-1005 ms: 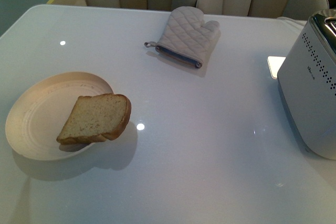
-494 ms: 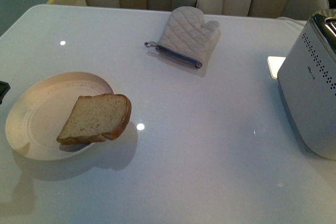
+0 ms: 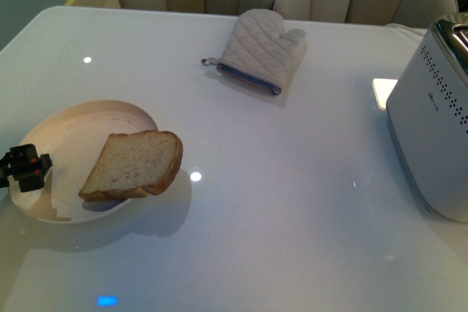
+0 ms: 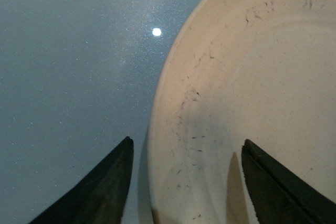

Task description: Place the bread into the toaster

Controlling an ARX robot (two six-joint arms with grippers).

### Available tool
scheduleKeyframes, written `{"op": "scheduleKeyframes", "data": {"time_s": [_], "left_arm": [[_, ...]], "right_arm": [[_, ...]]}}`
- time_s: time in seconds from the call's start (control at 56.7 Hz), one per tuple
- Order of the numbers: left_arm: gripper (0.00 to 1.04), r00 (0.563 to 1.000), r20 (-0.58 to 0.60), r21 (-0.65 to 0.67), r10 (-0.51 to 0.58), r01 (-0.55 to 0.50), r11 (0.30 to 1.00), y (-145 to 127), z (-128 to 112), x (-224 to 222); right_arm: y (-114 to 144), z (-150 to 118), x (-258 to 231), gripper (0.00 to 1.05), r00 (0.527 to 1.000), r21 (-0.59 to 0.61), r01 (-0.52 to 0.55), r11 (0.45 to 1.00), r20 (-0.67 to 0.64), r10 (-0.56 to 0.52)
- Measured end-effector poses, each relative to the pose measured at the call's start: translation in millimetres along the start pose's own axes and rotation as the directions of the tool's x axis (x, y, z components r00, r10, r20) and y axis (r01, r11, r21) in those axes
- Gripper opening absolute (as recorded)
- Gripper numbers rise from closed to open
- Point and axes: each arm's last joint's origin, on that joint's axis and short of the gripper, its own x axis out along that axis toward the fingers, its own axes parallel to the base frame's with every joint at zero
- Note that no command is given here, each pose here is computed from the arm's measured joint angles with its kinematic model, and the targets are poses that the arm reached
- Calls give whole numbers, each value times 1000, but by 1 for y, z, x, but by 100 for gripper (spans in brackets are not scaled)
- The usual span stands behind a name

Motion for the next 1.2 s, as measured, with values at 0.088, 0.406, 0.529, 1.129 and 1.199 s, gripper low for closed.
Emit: {"op": "scheduleKeyframes", "data": {"time_s": [0.088,0.406,0.529,1.129,1.199], "left_arm": [[44,1000,-6,-3,-4,4,1000,-1,-2,-1],[4,998,-37,-72,-41,39,997,-15,-11,-9],[4,996,-70,-79,-61,56,995,-31,-17,-12],[4,976,-193,-148,-104,76,986,-136,-37,-9],[4,974,-197,-167,-112,80,983,-148,-40,-9]], "right_arm": [[0,0,0,96,1000,0,0,1000,0,0],[0,0,0,96,1000,0,0,1000,0,0],[0,0,0,96,1000,0,0,1000,0,0],[0,0,0,96,1000,0,0,1000,0,0],[0,0,0,96,1000,0,0,1000,0,0]]}}
